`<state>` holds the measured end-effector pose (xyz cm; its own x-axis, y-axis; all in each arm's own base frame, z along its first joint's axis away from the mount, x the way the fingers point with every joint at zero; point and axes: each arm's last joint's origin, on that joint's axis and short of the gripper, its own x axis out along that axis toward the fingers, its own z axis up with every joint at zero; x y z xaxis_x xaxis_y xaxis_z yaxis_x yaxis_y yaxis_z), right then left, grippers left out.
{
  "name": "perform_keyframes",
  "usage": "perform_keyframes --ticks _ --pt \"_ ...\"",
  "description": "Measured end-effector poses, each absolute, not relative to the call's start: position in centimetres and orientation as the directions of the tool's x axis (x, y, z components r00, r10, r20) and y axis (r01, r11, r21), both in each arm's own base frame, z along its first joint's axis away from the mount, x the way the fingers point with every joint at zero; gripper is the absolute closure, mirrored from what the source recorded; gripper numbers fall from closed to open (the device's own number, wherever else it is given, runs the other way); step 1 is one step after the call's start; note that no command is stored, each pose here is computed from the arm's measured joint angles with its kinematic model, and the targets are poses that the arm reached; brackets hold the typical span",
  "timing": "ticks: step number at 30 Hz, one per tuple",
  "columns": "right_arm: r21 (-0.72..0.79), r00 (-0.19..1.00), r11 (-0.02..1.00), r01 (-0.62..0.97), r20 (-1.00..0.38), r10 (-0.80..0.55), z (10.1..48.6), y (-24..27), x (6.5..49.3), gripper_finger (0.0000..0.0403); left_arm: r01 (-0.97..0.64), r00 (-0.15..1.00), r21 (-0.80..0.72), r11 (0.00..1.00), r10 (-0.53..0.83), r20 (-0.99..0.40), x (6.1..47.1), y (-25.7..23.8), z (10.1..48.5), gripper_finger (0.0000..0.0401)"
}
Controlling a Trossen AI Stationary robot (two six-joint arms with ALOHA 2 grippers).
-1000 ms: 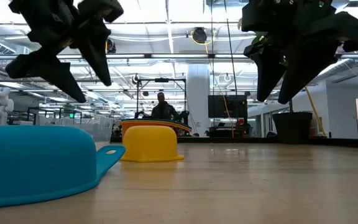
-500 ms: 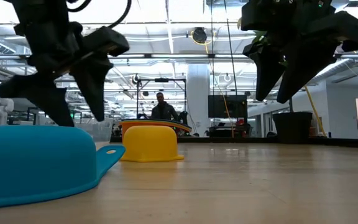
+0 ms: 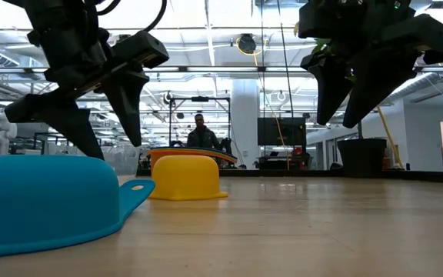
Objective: Nest measuring cups in basket
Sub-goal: Stack the yellow measuring cup on top of the violet measuring cup
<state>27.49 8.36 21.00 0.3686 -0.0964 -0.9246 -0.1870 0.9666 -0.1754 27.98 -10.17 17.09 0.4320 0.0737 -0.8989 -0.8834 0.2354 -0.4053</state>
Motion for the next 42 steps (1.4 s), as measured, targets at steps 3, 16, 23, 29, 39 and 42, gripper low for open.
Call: perform_keyframes --ticks 3,16,23,29,39,42 --pt "-0.175 0.368 0.967 -0.187 -0.925 -0.097 21.0 8.4 27.5 0.0179 -0.886 0.433 -0.409 0.22 0.074 -0.898 28.0 -10.2 17.1 0.0158" --pt "-0.175 0.368 0.967 -0.187 -0.925 -0.097 21.0 8.4 27.5 0.0179 -0.893 0.438 -0.424 0.153 0.08 -0.895 27.3 -9.9 15.6 0.0158" --pt "-0.175 0.369 0.967 -0.187 -0.925 -0.096 21.0 8.4 27.5 0.0179 -0.863 0.494 -0.488 0.132 0.015 -0.869 26.7 -9.8 13.8 0.0158" --pt "-0.175 0.37 0.967 -0.187 -0.924 -0.096 21.0 8.4 27.5 0.0179 -0.856 0.507 -0.502 0.125 0.009 -0.862 26.3 -9.6 13.3 0.0158" --pt "-0.175 0.37 0.967 -0.187 -0.924 -0.096 21.0 8.4 27.5 0.0179 -0.854 0.511 -0.502 0.138 0.043 -0.858 26.2 -9.4 13.0 0.0198" --pt "-0.175 0.37 0.967 -0.187 -0.924 -0.096 21.0 8.4 27.5 0.0179 -0.85 0.51 -0.493 0.185 0.052 -0.859 26.2 -9.4 12.9 0.0253"
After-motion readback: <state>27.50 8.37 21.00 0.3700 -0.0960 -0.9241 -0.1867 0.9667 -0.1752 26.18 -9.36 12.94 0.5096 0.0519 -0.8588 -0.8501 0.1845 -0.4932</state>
